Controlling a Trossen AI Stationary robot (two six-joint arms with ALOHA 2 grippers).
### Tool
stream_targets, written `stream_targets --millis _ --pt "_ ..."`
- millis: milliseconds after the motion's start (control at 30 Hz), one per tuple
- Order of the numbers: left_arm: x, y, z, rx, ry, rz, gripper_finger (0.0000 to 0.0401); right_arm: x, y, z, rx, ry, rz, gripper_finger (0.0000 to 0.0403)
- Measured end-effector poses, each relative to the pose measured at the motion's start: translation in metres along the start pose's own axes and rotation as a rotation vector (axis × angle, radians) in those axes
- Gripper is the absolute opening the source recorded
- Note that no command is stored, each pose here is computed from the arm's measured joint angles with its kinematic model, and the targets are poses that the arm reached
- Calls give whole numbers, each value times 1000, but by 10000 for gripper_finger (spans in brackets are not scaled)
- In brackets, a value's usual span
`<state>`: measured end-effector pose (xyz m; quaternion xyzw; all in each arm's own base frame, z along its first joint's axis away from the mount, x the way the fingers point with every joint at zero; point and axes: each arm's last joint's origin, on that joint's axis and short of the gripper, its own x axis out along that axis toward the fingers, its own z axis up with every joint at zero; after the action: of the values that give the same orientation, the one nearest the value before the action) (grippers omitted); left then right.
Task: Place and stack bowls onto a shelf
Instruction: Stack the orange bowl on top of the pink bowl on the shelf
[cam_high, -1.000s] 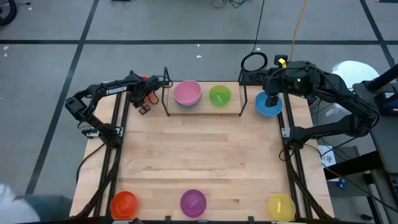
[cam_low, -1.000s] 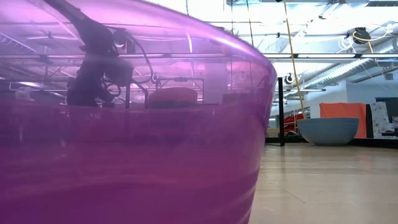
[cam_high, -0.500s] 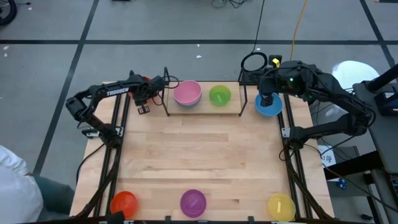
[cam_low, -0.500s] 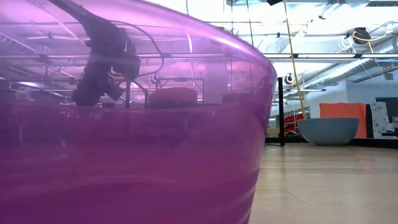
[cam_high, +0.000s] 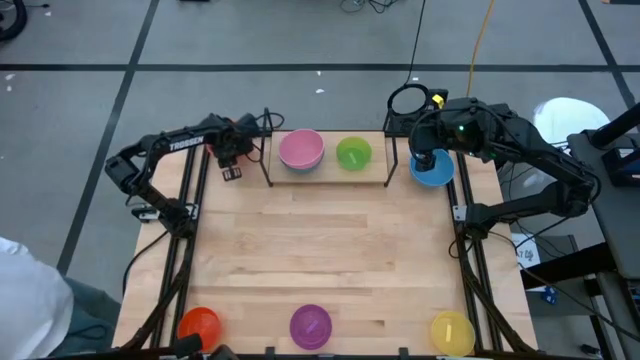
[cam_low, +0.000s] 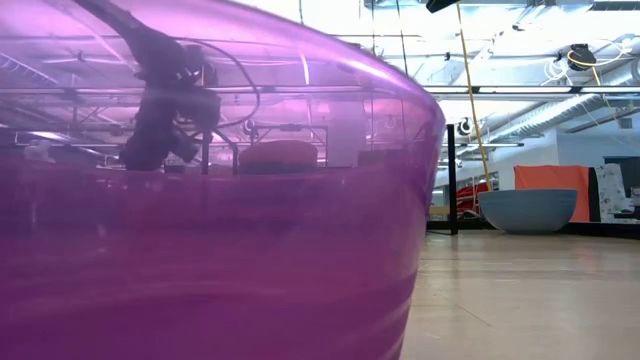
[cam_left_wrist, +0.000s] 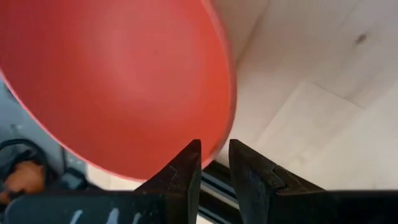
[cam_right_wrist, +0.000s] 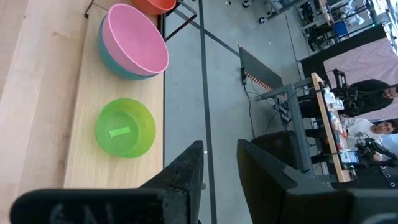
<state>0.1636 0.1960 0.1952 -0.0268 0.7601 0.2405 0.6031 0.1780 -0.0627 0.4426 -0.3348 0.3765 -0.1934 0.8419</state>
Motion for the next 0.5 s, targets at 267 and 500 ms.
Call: stream_targets --millis 267,500 --pt "3 6 -4 56 4 -19 88 0 0 0 10 1 -1 93" --pt "9 14 -8 24 -18 -63 88 0 0 0 12 1 -2 93"
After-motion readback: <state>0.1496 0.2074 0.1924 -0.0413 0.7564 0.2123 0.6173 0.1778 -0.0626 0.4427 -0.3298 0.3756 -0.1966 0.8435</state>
